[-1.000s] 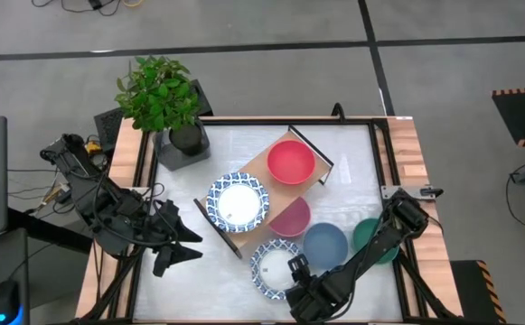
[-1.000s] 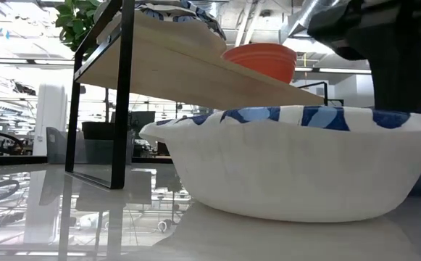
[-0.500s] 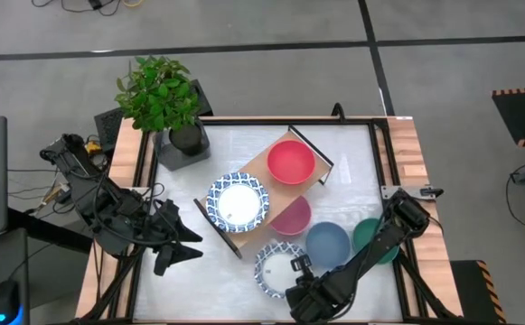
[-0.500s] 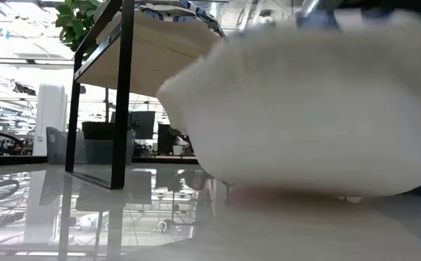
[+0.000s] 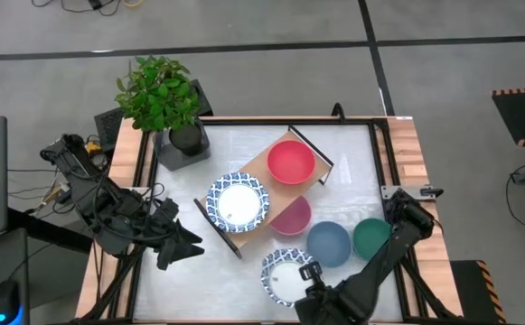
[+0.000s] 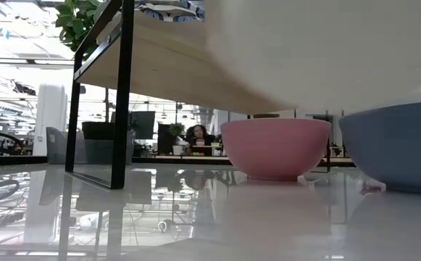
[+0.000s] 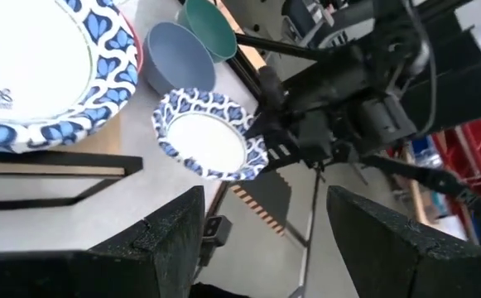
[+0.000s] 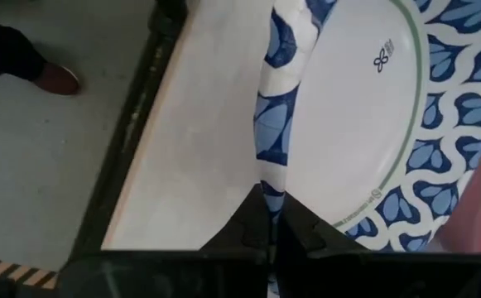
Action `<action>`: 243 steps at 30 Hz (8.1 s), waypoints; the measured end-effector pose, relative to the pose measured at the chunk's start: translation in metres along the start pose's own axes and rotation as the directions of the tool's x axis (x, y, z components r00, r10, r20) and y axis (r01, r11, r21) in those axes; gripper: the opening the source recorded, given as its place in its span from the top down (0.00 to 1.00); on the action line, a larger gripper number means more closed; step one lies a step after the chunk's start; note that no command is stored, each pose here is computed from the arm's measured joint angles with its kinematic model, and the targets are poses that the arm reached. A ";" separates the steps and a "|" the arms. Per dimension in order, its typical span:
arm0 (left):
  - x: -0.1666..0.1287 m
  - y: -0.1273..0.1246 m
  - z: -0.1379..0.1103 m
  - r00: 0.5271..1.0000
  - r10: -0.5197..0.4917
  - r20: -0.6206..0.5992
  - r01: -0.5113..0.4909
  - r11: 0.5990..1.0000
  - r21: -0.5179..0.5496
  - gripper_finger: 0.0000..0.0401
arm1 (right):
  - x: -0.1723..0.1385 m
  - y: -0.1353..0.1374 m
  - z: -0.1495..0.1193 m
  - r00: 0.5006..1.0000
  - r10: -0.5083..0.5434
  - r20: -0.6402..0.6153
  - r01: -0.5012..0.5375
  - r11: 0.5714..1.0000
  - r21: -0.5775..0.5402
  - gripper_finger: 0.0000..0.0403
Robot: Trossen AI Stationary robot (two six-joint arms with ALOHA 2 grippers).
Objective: Place and stack bowls onto a shelf
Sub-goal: Stack the white patterned bowl on top of the white patterned bowl on the shelf, then stack the green bowl on top of the red bowl on the shelf
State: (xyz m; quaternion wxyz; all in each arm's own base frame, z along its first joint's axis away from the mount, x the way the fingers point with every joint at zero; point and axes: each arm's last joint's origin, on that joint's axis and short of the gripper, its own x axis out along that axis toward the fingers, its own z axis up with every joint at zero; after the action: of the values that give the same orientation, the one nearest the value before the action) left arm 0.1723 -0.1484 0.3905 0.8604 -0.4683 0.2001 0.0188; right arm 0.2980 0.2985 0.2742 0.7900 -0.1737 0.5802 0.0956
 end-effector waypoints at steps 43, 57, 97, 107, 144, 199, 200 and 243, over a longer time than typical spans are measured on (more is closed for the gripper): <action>0.032 -0.008 0.054 0.974 -0.193 0.123 0.215 0.953 -0.211 0.41 | -0.125 -0.035 -0.013 0.938 -0.230 0.258 0.277 0.947 -0.163 0.95; 0.039 0.004 0.075 0.978 -0.167 0.127 0.195 0.948 -0.252 0.41 | -0.123 -0.050 -0.008 0.903 -0.333 0.271 0.410 0.857 -0.312 0.95; 0.044 0.022 0.091 0.993 -0.119 0.017 0.117 0.917 -0.380 0.41 | -0.108 -0.116 0.026 0.876 -0.369 0.311 0.472 0.789 -0.394 0.94; 0.044 0.022 0.089 0.991 -0.129 -0.027 0.113 0.937 -0.332 0.51 | -0.109 -0.114 0.026 0.875 -0.369 0.313 0.474 0.786 -0.398 0.94; 0.046 0.033 0.091 0.999 -0.027 -0.028 0.018 0.955 -0.296 0.99 | -0.110 -0.109 0.028 0.885 -0.318 0.341 0.419 0.862 -0.285 0.60; -0.015 0.131 0.081 0.958 0.219 0.184 -0.129 0.905 -0.406 1.00 | -0.121 -0.047 -0.008 0.933 -0.261 0.249 0.167 0.924 0.344 0.34; -0.014 0.131 0.081 0.958 0.220 0.184 -0.129 0.904 -0.409 1.00 | -0.122 -0.047 -0.008 0.933 -0.261 0.250 0.167 0.925 0.342 0.34; 0.000 0.139 0.075 0.968 0.252 0.006 -0.224 0.874 -0.432 0.50 | -0.127 -0.029 -0.015 0.925 -0.257 0.279 0.163 0.933 0.320 0.34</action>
State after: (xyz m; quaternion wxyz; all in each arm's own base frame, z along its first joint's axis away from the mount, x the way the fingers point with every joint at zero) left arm 0.1659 -0.0099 0.3160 0.7336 -0.6165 0.2202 0.1824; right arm 0.2555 0.2724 0.3953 0.8951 -0.1002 0.4314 -0.0503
